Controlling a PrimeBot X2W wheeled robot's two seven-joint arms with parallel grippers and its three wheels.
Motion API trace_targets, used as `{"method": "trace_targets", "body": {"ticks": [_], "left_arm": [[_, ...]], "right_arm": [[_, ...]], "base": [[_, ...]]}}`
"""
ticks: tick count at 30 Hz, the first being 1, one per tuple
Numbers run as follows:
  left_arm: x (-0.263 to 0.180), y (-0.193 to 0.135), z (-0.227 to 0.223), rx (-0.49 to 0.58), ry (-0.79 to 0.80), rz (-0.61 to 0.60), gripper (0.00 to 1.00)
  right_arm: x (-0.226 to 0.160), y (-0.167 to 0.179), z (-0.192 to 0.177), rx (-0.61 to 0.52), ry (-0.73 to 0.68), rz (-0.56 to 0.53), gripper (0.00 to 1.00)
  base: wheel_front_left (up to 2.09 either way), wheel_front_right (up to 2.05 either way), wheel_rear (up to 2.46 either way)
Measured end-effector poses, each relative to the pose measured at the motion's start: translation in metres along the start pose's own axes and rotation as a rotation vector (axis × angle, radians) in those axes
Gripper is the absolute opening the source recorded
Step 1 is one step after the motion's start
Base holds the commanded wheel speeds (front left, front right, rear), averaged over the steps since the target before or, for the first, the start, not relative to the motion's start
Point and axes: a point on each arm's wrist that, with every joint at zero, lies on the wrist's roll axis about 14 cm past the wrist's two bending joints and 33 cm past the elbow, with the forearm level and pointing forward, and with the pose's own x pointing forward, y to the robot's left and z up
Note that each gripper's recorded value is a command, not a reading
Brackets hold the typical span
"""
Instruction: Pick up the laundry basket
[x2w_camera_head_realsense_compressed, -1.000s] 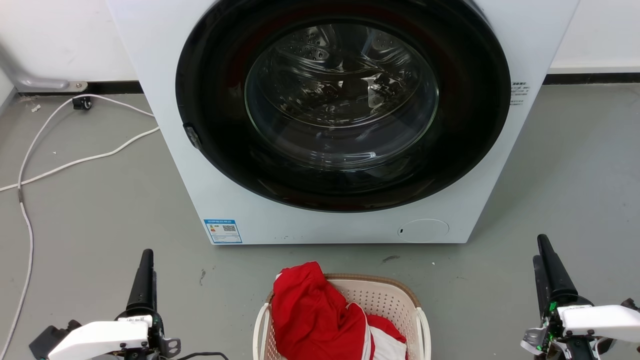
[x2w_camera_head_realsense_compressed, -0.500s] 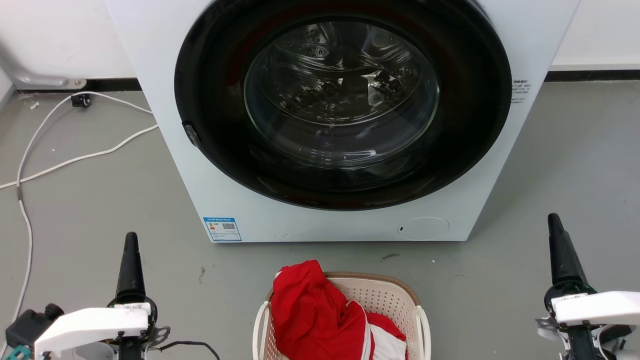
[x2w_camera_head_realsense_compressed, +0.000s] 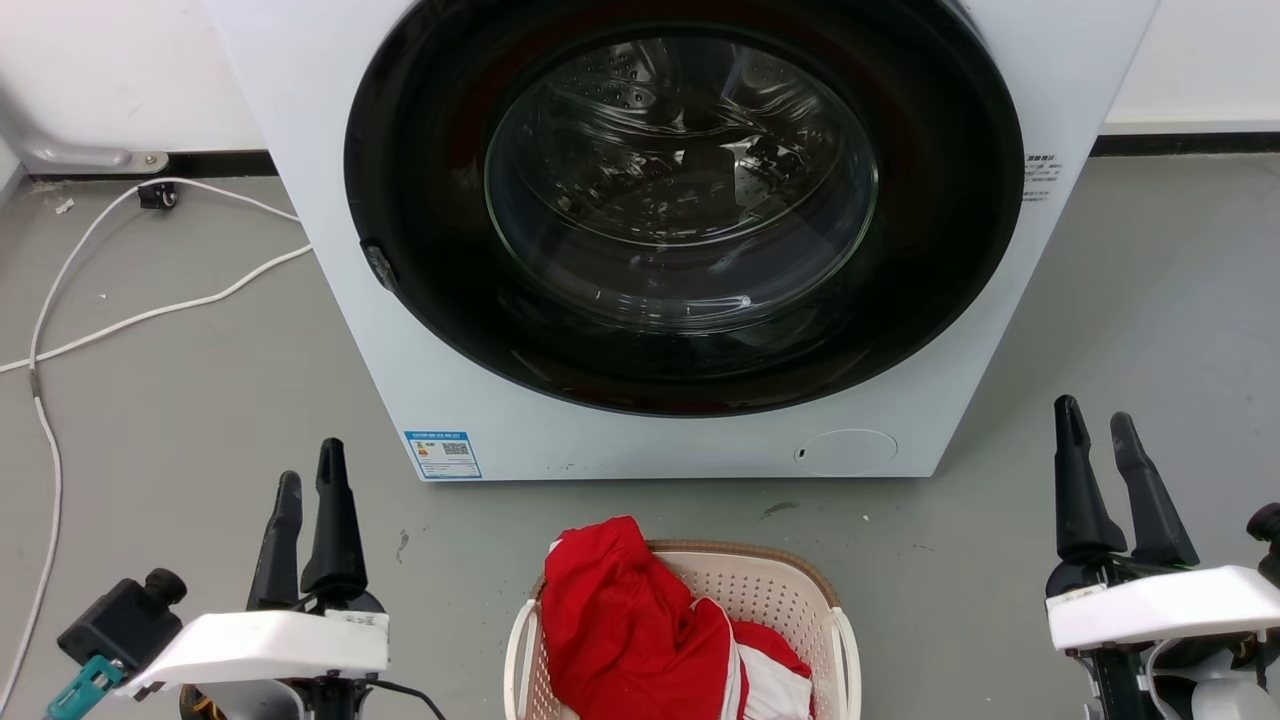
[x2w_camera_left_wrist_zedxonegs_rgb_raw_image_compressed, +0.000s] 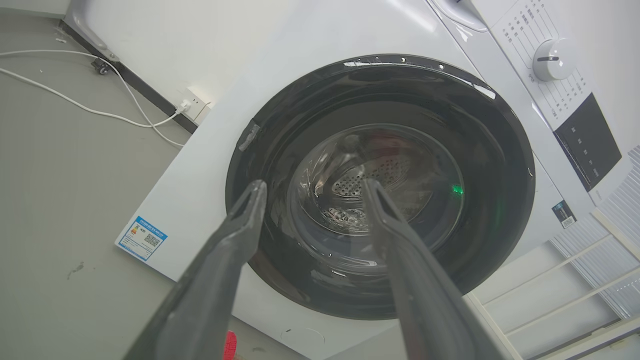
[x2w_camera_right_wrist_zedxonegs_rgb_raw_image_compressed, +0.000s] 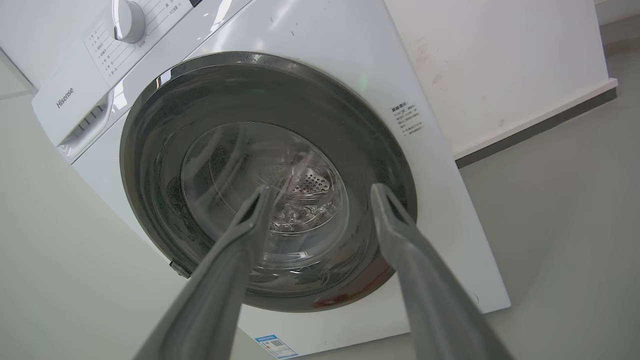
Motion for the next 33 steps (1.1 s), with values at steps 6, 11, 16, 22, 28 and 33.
{"method": "trace_targets", "body": {"ticks": [6,11,16,22,28,33], "left_arm": [[-0.002,-0.015,-0.006,0.135,0.005,-0.053,1.0],[-0.006,-0.028,-0.018,0.247,0.027,-0.098,1.0],[-0.008,-0.034,-0.028,0.347,0.042,-0.123,1.0],[-0.011,-0.039,-0.041,0.448,0.065,-0.155,1.0],[-0.014,-0.046,-0.053,0.564,0.08,-0.2,1.0],[-0.017,-0.049,-0.06,0.616,0.09,-0.223,1.0]], "right_arm": [[-0.003,0.004,-0.001,-0.095,0.0,0.02,1.0],[-0.008,-0.003,-0.004,-0.177,0.011,0.006,1.0],[-0.013,-0.008,-0.011,-0.235,0.035,-0.004,1.0],[-0.017,-0.014,-0.018,-0.295,0.058,-0.012,1.0],[-0.019,-0.017,-0.025,-0.366,0.078,-0.007,1.0],[-0.02,-0.018,-0.028,-0.41,0.088,-0.001,1.0]], "base": [[0.0,0.0,0.0],[0.0,0.0,0.0],[0.0,0.0,0.0],[0.0,0.0,0.0],[0.0,0.0,0.0],[0.0,0.0,0.0]]}}
